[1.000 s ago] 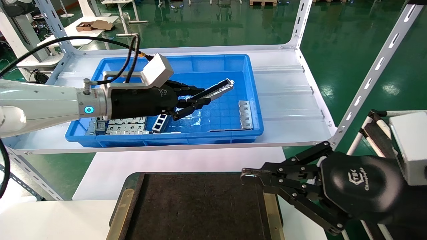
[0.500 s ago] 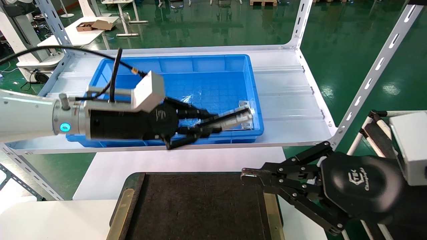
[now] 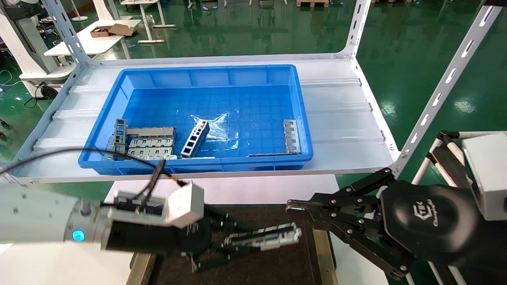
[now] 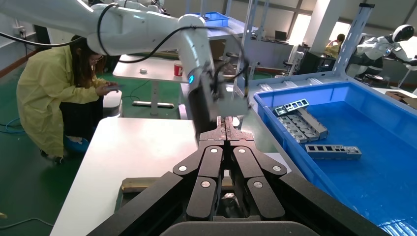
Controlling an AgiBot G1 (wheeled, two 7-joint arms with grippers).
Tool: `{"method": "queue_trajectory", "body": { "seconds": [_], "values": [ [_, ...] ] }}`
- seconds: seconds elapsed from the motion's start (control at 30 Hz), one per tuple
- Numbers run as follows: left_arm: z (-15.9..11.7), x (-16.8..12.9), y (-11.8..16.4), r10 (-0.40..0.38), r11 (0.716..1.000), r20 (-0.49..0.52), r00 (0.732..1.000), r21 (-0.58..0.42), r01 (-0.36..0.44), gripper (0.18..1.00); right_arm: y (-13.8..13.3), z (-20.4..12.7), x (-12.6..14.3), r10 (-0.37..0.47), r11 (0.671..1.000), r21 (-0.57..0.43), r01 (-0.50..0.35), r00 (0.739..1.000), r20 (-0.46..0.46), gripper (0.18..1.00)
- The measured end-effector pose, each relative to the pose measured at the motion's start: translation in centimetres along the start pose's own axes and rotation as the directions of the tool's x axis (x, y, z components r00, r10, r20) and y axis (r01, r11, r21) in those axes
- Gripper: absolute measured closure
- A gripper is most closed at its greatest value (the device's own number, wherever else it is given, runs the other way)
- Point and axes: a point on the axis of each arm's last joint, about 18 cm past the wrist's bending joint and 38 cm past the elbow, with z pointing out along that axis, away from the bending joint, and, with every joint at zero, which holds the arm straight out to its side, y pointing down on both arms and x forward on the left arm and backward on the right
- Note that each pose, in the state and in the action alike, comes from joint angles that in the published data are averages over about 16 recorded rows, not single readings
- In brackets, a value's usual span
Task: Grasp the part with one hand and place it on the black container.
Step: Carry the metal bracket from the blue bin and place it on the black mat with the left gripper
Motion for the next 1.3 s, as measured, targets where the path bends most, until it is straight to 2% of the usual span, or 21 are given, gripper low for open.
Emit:
{"method": "queue_trajectory", "body": {
  "seconds": [0.13, 0.23, 0.33, 0.43, 0.6, 0.83, 1.13, 1.3],
  "values": [
    [1.4, 1.6, 2.8, -0.103, 0.993, 0.044, 0.994, -0.053, 0.105, 0.832, 0.0, 0.0, 0.0, 0.000, 1.000, 0.000, 0.000, 1.000, 0.000, 0.988],
    [2.7, 2.4, 4.9, -0.184, 0.978, 0.098, 0.978, -0.082, 0.192, 0.832, 0.0, 0.0, 0.0, 0.000, 1.000, 0.000, 0.000, 1.000, 0.000, 0.988],
    [4.2, 2.8, 6.9, -0.264, 0.955, 0.167, 0.950, -0.090, 0.281, 0.832, 0.0, 0.0, 0.0, 0.000, 1.000, 0.000, 0.000, 1.000, 0.000, 0.988],
    [5.7, 3.0, 8.8, -0.340, 0.926, 0.244, 0.908, -0.079, 0.368, 0.832, 0.0, 0.0, 0.0, 0.000, 1.000, 0.000, 0.000, 1.000, 0.000, 0.988],
    [8.3, 2.6, 11.5, -0.447, 0.872, 0.367, 0.816, -0.022, 0.488, 0.832, 0.0, 0.0, 0.0, 0.000, 1.000, 0.000, 0.000, 1.000, 0.000, 0.988],
    [11.3, 2.0, 14.0, -0.572, 0.790, 0.487, 0.661, 0.110, 0.603, 0.832, 0.0, 0.0, 0.0, 0.000, 1.000, 0.000, 0.000, 1.000, 0.000, 0.988],
    [14.5, 1.1, 16.0, -0.695, 0.673, 0.553, 0.459, 0.276, 0.687, 0.832, 0.0, 0.0, 0.0, 0.000, 1.000, 0.000, 0.000, 1.000, 0.000, 0.988],
    [16.1, 0.5, 16.4, -0.745, 0.610, 0.557, 0.368, 0.344, 0.714, 0.832, 0.0, 0.0, 0.0, 0.000, 1.000, 0.000, 0.000, 1.000, 0.000, 0.988]
  ]
}}
